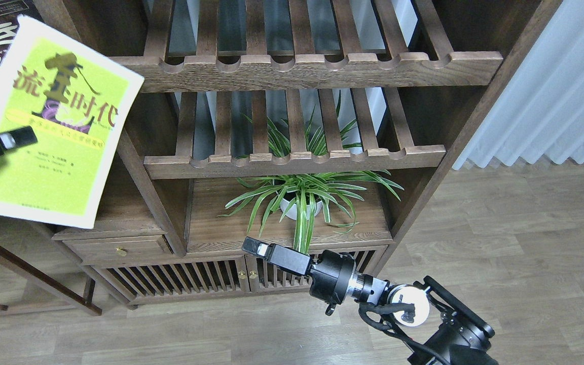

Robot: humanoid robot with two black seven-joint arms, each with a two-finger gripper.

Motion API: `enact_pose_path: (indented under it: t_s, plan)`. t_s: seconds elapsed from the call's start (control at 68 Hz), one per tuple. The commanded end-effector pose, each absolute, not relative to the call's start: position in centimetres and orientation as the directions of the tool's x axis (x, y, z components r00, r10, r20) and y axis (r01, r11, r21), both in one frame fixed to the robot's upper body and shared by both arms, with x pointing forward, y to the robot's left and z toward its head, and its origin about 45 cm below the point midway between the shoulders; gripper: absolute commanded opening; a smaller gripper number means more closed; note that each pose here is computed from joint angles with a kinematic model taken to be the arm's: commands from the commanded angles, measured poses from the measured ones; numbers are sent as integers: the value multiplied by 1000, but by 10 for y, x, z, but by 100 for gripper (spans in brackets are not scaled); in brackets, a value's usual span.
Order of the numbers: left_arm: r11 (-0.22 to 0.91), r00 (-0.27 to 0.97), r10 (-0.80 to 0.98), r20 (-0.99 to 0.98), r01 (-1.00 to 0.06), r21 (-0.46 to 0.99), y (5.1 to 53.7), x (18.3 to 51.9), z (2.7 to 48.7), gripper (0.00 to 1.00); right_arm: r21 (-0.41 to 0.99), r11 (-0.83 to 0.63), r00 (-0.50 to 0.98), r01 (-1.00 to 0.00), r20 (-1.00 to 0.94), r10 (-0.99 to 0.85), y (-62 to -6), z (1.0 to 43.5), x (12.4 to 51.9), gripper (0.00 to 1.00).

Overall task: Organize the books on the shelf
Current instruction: 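Carry the yellow-green book with the left gripper to the side shelf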

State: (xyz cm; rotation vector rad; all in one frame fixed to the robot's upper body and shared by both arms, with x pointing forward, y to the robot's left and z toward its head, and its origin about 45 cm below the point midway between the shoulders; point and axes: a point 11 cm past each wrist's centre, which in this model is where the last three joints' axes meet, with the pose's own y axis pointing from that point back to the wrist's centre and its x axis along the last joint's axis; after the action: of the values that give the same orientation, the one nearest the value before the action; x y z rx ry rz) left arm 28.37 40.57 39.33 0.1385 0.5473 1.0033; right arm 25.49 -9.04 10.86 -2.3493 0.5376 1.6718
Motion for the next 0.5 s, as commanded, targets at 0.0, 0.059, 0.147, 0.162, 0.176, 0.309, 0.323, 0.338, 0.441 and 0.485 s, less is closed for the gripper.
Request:
enact_pose_path:
  t_s: [0.0, 0.059, 0.147, 0.162, 0.176, 0.309, 0.323, 0.338, 0.441, 0.485]
  plan:
    - [524, 442, 848, -293, -783, 334, 407, 289, 425, 0, 43, -912, 293, -408, -940, -176, -91, 109, 257, 99]
    - [513, 448, 856, -257, -795, 324, 409, 291, 438, 0, 45, -912, 292, -409, -940, -178, -91, 108, 257, 99]
    - [471, 436, 882, -180, -834, 288, 420, 296, 470, 0, 51, -910, 290, -412, -939, -184, -92, 107, 259, 99]
    - [462, 430, 887, -169, -839, 287, 423, 296, 474, 0, 51, -910, 290, -412, -939, -184, -92, 107, 259, 99]
    - [457, 428, 889, -162, -842, 285, 424, 296, 476, 0, 51, -910, 290, -412, -939, -184, -92, 107, 259, 99]
    - [369, 361, 929, -79, -894, 254, 450, 298, 508, 0, 57, -908, 286, -414, -940, -189, -93, 105, 260, 99]
    - [356, 350, 934, -68, -901, 248, 454, 298, 513, 0, 58, -908, 284, -415, -940, -190, -94, 105, 260, 99]
    - [346, 342, 938, -61, -906, 243, 457, 298, 516, 0, 58, -908, 284, -415, -940, -190, -94, 105, 260, 99]
    - [270, 269, 963, -31, -942, 198, 483, 298, 535, 0, 68, -906, 275, -418, -941, -197, -95, 101, 260, 99]
    - [245, 244, 969, -23, -954, 174, 492, 297, 543, 0, 68, -905, 275, -419, -941, -197, -96, 101, 260, 99]
